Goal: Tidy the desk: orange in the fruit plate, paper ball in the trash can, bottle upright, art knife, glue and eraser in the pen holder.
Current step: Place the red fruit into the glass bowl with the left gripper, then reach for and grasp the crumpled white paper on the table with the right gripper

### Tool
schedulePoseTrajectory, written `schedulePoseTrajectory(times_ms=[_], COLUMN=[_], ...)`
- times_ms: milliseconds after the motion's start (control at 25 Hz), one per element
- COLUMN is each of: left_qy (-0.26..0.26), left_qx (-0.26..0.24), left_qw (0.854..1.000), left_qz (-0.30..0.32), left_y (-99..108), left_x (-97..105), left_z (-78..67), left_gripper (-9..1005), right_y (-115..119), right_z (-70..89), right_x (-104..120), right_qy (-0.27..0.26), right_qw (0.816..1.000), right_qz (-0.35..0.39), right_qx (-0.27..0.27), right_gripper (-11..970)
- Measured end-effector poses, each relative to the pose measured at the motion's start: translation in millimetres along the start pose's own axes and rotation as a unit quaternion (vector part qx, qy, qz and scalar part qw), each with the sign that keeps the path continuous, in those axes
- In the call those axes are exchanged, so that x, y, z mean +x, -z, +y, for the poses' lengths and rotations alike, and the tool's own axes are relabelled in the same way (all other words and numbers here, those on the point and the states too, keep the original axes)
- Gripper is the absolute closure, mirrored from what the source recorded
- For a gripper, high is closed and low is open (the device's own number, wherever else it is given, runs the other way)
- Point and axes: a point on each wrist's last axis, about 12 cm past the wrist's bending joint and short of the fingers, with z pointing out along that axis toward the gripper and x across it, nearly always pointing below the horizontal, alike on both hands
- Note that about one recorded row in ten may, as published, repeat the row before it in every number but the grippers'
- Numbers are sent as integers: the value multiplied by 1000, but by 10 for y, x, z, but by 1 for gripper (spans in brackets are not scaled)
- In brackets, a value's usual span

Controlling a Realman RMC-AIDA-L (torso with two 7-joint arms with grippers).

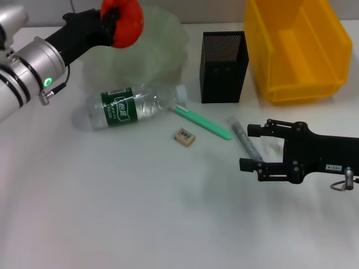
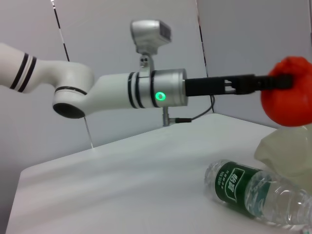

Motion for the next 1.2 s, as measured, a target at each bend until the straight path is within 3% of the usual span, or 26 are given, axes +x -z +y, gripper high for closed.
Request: schedulePoseTrajectory(times_ms=[200, 720, 840, 1040, 1200], left_qy=[-9, -28, -28, -27, -24], left_qx=[-21, -25, -25, -25, -23], left_qw=[999, 999, 999, 999, 999], left_qz=[22, 26, 27, 28, 28], left_y=[-96, -114, -124, -122, -123], left_x=[-4, -9, -14, -7, -6], left_z=[23, 30, 26, 24, 19], left_gripper=[875, 827, 633, 399, 340], right_y=[-5, -11, -11, -15, -13], right_z=[-4, -3, -4, 2, 3], right_x=[-6, -8, -9, -5, -2], right_qy=[1, 1, 1, 0, 0], right_qw=[1000, 1000, 1000, 1000, 1000], right_qz=[0, -1, -2, -3, -3], right_qx=[0, 0, 0, 0, 1], right_gripper=[159, 166, 167, 170, 172])
